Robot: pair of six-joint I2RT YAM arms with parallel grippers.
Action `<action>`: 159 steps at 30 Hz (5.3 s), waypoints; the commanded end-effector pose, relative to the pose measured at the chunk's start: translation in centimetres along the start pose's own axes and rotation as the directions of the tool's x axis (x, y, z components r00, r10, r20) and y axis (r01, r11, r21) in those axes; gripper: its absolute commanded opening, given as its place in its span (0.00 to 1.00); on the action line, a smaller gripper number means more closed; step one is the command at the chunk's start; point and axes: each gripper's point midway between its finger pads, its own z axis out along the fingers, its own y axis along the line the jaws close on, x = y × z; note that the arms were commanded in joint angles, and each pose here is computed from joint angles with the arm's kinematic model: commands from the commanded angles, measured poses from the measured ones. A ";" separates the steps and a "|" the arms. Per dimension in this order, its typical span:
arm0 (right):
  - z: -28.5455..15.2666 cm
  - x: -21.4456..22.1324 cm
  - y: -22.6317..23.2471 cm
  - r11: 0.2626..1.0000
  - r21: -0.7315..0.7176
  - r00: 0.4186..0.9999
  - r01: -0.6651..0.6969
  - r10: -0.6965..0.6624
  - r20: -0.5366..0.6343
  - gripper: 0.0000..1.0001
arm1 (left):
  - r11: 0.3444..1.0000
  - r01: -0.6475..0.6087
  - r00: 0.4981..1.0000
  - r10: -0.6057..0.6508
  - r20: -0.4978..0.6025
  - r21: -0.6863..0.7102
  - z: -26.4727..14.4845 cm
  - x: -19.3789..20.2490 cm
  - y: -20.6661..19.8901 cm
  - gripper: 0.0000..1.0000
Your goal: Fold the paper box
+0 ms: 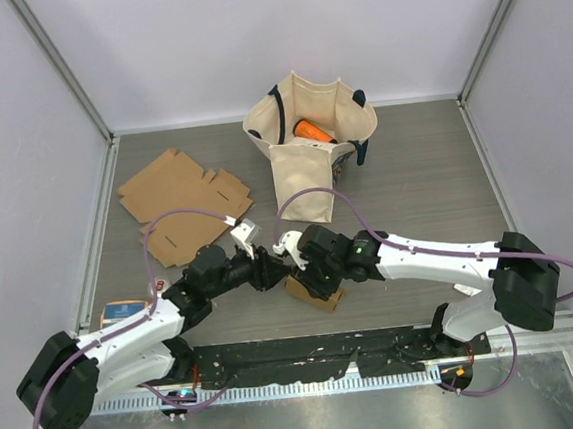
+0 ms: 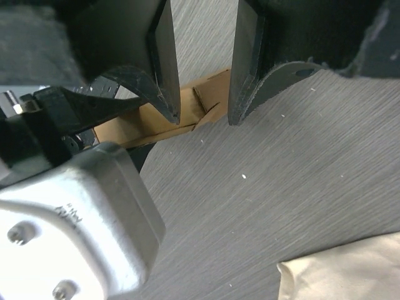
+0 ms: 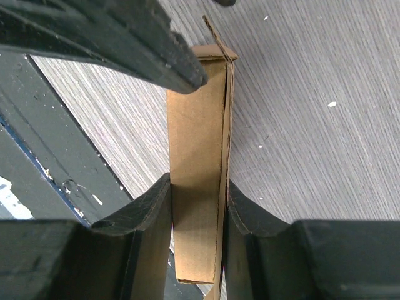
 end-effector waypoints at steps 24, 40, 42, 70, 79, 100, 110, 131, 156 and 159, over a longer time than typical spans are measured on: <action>-1.1 -1.7 0.2 1.000 -0.019 0.997 0.020 -0.018 0.074 0.31 | 0.991 -0.050 0.998 0.044 0.048 0.125 1.7 -2.8 -2.4 0.17; -1.3 -1.9 -0.3 1.000 0.011 0.996 0.015 -0.016 0.085 0.29 | 0.991 -0.068 0.997 0.072 -0.026 0.112 1.9 -1.7 -2.0 0.15; -1.4 -2.0 -0.4 1.000 0.014 0.996 0.015 -0.016 0.089 0.29 | 0.991 -0.068 0.997 0.072 -0.030 0.117 1.9 -1.6 -2.2 0.14; -0.7 -3.1 -2.6 0.989 0.143 0.992 -0.042 0.024 0.125 0.29 | 0.999 0.017 0.997 -0.014 -0.075 0.044 1.9 -0.3 -2.6 0.00; -0.2 -3.8 -2.7 0.982 0.177 0.990 -0.061 0.036 0.137 0.29 | 0.993 0.105 0.992 -0.108 -0.063 -0.052 1.9 1.0 -1.1 0.00; -0.4 -3.8 -1.1 0.992 0.123 0.989 -0.025 0.007 0.145 0.29 | 0.995 -0.015 0.995 0.005 -0.103 -0.098 1.4 1.2 0.1 0.20; -0.2 -3.4 -0.9 0.992 0.122 0.992 -0.014 -0.002 0.129 0.29 | 0.993 -0.017 0.999 0.014 -0.030 -0.119 1.6 -0.8 0.1 0.41; 0.0 -3.1 -0.4 0.996 0.092 0.994 -0.003 -0.007 0.111 0.29 | 0.999 -0.037 0.999 0.038 0.032 -0.040 2.2 -3.0 -1.7 0.32; 0.6 -3.9 -1.9 0.982 0.184 0.991 -0.030 0.006 0.133 0.29 | 0.993 -0.084 0.996 0.081 -0.045 -0.082 1.6 -0.1 -0.3 0.00; 0.6 -4.2 -2.1 0.981 0.192 0.989 -0.023 -0.006 0.148 0.29 | 0.988 -0.103 0.994 0.098 -0.047 -0.113 1.3 0.8 0.3 0.00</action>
